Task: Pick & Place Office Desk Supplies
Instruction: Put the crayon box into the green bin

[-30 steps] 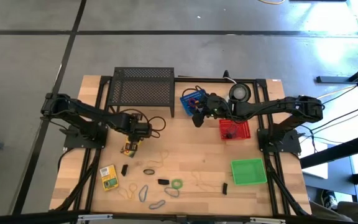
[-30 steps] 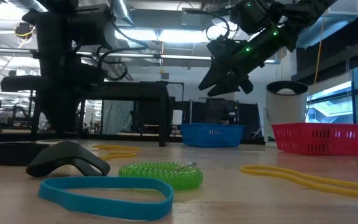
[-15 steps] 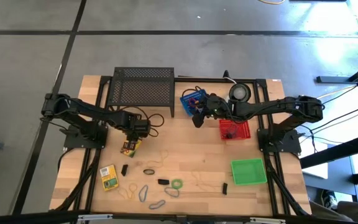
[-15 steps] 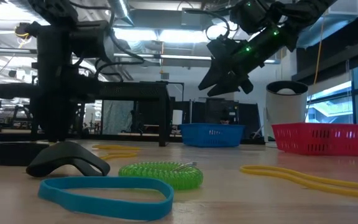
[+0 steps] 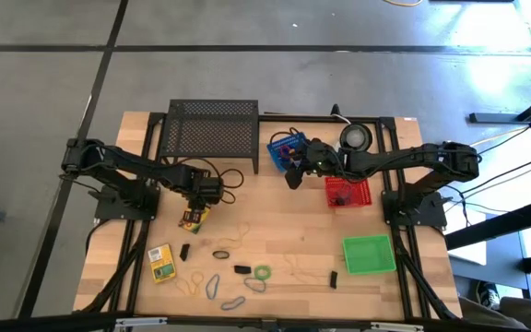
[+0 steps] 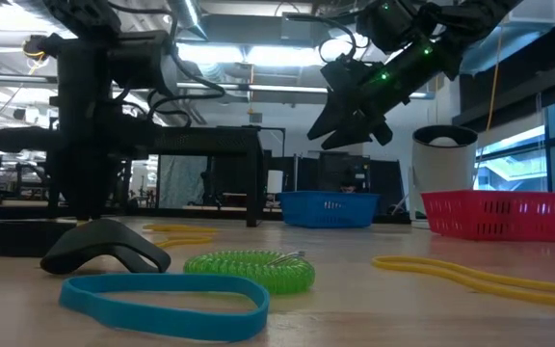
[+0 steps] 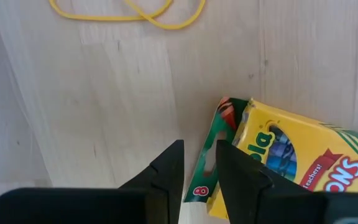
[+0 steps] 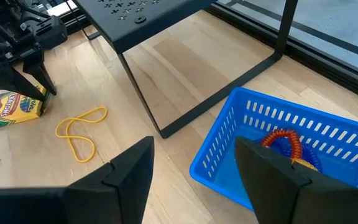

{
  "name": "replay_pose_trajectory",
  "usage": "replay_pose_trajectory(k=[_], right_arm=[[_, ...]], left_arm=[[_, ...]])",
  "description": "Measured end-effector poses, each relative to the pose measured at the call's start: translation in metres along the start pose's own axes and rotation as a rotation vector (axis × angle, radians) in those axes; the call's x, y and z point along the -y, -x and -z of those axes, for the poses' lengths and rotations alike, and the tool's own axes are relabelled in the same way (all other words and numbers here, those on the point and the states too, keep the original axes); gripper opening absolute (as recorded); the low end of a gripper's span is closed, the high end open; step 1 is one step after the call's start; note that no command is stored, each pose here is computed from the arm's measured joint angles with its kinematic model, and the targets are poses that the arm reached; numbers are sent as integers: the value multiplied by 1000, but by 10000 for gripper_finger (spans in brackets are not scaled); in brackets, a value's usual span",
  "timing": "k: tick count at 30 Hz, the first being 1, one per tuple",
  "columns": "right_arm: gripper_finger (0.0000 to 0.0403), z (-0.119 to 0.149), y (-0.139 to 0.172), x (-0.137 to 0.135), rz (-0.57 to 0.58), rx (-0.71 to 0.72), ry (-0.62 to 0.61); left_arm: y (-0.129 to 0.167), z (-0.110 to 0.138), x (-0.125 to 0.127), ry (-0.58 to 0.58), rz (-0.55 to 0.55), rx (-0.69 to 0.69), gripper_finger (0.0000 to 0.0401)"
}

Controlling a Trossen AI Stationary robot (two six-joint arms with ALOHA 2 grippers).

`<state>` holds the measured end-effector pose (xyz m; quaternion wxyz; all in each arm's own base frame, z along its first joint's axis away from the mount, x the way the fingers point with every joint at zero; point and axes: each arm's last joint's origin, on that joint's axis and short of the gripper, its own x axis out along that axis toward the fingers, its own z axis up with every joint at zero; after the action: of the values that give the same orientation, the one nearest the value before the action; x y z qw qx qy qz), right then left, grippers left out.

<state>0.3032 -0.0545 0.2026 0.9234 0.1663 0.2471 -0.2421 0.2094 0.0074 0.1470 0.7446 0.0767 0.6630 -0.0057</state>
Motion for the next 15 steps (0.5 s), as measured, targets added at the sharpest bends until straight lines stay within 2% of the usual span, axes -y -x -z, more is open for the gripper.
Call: replay_pose_trajectory(k=[15], right_arm=[[223, 0, 0, 0, 0, 0, 3]], left_arm=[[-13, -4, 1, -37, 10, -55, 80]])
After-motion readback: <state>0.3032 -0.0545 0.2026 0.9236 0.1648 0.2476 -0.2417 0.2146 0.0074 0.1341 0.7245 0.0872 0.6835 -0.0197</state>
